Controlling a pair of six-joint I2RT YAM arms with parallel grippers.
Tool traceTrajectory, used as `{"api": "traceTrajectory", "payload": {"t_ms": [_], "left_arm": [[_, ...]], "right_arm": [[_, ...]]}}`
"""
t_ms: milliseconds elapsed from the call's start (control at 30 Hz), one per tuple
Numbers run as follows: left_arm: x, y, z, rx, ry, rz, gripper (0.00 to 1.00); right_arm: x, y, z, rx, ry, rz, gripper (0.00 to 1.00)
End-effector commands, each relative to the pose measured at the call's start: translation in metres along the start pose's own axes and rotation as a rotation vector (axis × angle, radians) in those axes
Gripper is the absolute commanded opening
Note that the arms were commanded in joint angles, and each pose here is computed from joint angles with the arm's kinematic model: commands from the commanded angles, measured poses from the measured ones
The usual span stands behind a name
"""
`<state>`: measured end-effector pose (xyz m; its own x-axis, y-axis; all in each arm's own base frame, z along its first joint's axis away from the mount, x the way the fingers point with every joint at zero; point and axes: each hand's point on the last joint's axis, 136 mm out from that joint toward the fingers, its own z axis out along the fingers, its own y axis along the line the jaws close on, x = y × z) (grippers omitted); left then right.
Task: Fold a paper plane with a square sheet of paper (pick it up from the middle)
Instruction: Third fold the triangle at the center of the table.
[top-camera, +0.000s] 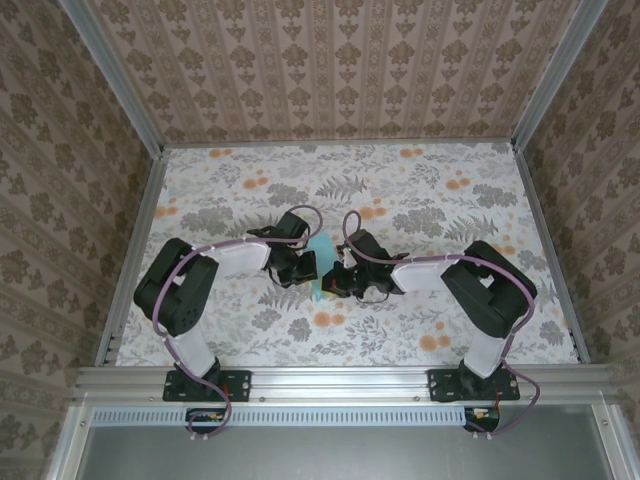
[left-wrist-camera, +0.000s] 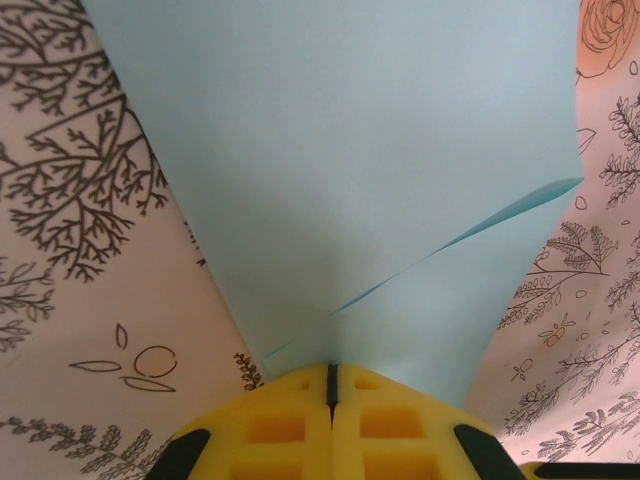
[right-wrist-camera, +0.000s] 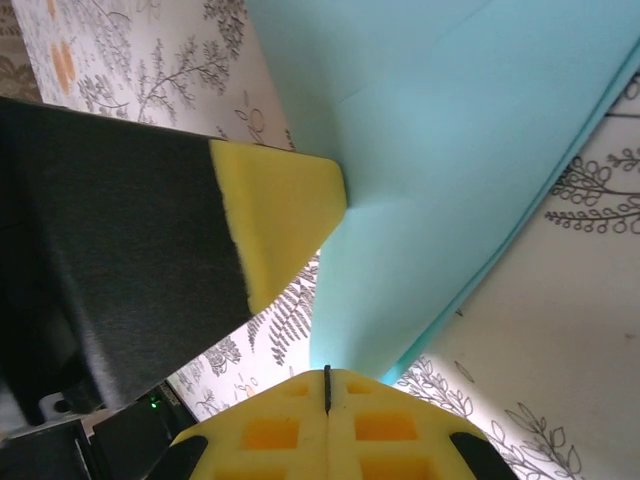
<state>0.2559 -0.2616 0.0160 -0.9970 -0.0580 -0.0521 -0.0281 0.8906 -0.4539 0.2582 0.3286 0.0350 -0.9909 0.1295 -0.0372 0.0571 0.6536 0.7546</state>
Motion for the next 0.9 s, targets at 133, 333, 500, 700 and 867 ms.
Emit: {"api": "traceTrajectory", "payload": {"t_ms": [133,333,500,700,867], "left_arm": [[0.035,0.056,0.014,-0.203,0.103,-0.077,0.0],[0.035,0.058,0.014,-0.213,0.101,-0.082,0.0],[0.035,0.058,0.014,-0.214,0.101,-0.081,0.0],[0.035,0.058,0.014,-0.214,0.101,-0.08,0.0],[0.035,0.059,0.014,-0.215,0.101,-0.082,0.0]], "right_arm": [[0.016,-0.006,0.015,0.01,0.083,0.011,0.01],[0.023,-0.01,0.013,0.024,0.096,0.003,0.01],[0.016,0.006,0.002,-0.002,0.047,-0.044,0.01],[0.018,0.012,0.009,-0.002,0.064,-0.067,0.02],[0.028,0.0,0.022,0.04,0.099,-0.056,0.02]]}}
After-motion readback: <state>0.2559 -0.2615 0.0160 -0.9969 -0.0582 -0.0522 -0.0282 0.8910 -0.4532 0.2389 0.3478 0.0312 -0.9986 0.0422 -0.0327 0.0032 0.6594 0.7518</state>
